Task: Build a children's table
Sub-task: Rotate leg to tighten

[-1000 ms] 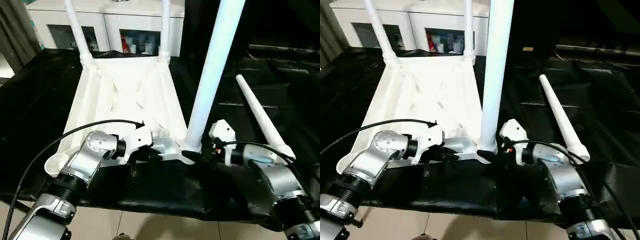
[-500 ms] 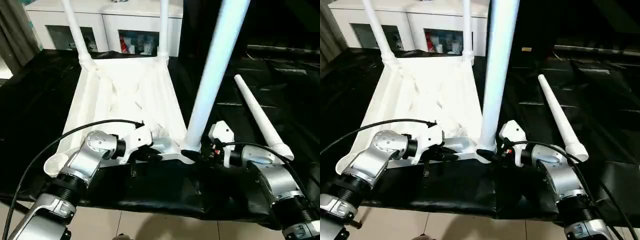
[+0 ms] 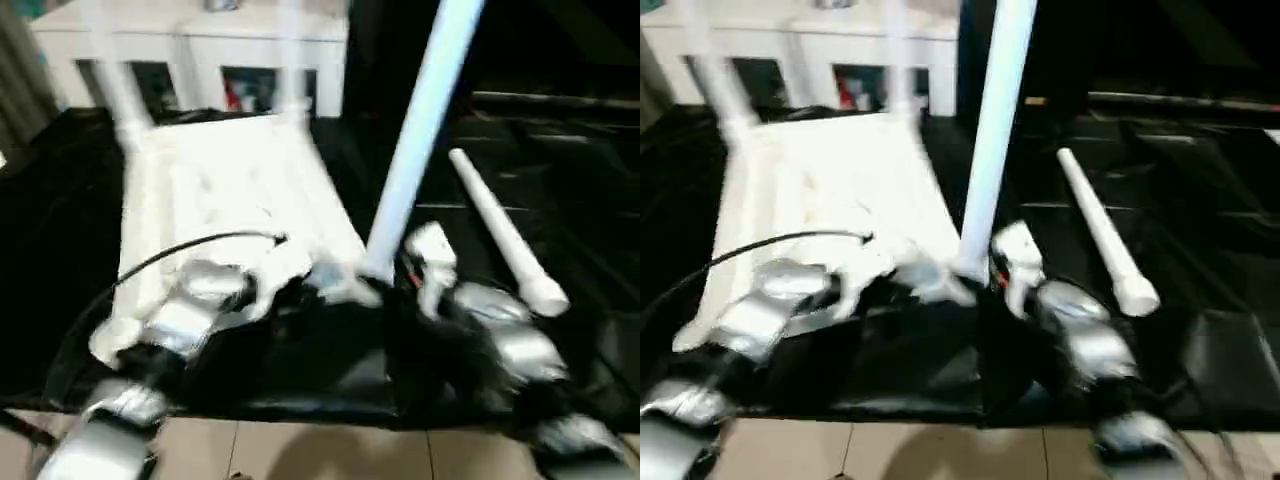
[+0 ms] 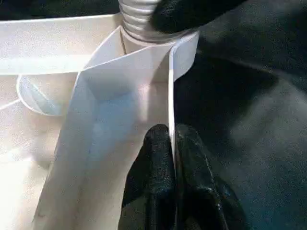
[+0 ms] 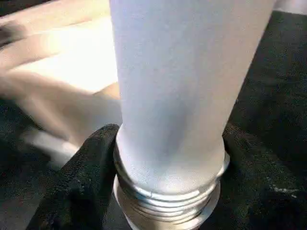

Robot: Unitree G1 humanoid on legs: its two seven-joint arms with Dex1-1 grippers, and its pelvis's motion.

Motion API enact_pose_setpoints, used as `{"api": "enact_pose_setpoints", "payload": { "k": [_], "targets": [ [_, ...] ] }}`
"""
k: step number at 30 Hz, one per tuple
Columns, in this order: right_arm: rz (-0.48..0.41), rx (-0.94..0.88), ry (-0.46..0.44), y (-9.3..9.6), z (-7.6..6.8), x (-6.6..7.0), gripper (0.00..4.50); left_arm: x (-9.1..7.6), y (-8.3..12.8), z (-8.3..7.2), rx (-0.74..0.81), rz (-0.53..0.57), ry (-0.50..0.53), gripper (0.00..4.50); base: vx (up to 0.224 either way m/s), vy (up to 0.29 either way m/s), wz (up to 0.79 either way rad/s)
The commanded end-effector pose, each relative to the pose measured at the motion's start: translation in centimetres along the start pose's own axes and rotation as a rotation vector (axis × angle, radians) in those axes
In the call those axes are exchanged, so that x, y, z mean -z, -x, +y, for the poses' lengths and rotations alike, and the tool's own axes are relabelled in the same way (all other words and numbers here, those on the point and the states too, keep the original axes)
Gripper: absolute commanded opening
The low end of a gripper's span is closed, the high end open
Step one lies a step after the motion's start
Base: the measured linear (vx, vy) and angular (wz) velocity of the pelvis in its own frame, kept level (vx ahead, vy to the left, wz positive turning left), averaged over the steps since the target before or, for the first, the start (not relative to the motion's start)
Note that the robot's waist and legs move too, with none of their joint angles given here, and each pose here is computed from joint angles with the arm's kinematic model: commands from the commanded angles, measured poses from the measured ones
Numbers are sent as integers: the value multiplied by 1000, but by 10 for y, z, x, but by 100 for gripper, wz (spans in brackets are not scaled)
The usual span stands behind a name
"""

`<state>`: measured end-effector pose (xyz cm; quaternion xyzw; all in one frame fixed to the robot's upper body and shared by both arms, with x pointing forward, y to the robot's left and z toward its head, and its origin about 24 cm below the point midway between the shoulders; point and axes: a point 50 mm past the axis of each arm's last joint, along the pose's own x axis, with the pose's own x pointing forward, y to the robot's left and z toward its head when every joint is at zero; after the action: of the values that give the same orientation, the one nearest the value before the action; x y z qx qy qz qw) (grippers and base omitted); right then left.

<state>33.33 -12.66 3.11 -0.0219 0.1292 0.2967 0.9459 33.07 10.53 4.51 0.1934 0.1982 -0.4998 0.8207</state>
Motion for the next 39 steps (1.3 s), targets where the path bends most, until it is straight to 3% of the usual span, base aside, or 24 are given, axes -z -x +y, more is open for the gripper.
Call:
{"api": "enact_pose_setpoints", "payload": {
  "k": [1, 6, 15, 16, 20, 25, 27, 31, 34, 39],
  "targets": [
    [196, 235, -103, 11, -19, 42, 276, -9, -5, 0, -32, -49, 17, 0, 0, 0, 0],
    [215, 408, -169, -13, -6, 37, 276, -25, -34, -8, -157, -43, 86, 0, 0, 0, 0],
    [152, 432, -210, -23, -4, 24, 276, -24, -36, -7, -170, -22, 71, 0, 0, 0, 0],
    [136, 426, -225, -24, -4, 23, 332, -24, -36, -6, -175, -19, 71, 0, 0, 0, 0],
    [108, 420, -243, -26, -6, 19, 355, -23, -35, -5, -176, -16, 66, 0, 0, 0, 0],
    [28, 365, -191, -27, -9, 3, 398, -23, -30, -3, -148, -41, 20, 0, 0, 0, 0],
    [-44, 256, -117, -22, -13, -11, 420, -21, -24, -4, -85, -72, -41, 0, 0, 0, 0],
    [-49, 98, -28, -9, -13, -15, 446, -17, -17, -3, -49, -77, -57, 0, 0, 0, 0],
    [-44, -140, 117, 23, -12, -15, 446, -12, -3, 0, 13, -91, -81, 0, 0, 0, 0],
    [-27, -272, 158, 42, -11, -15, 446, -7, 7, -3, 113, -105, -129, 0, 0, 0, 0]
  ]
}}
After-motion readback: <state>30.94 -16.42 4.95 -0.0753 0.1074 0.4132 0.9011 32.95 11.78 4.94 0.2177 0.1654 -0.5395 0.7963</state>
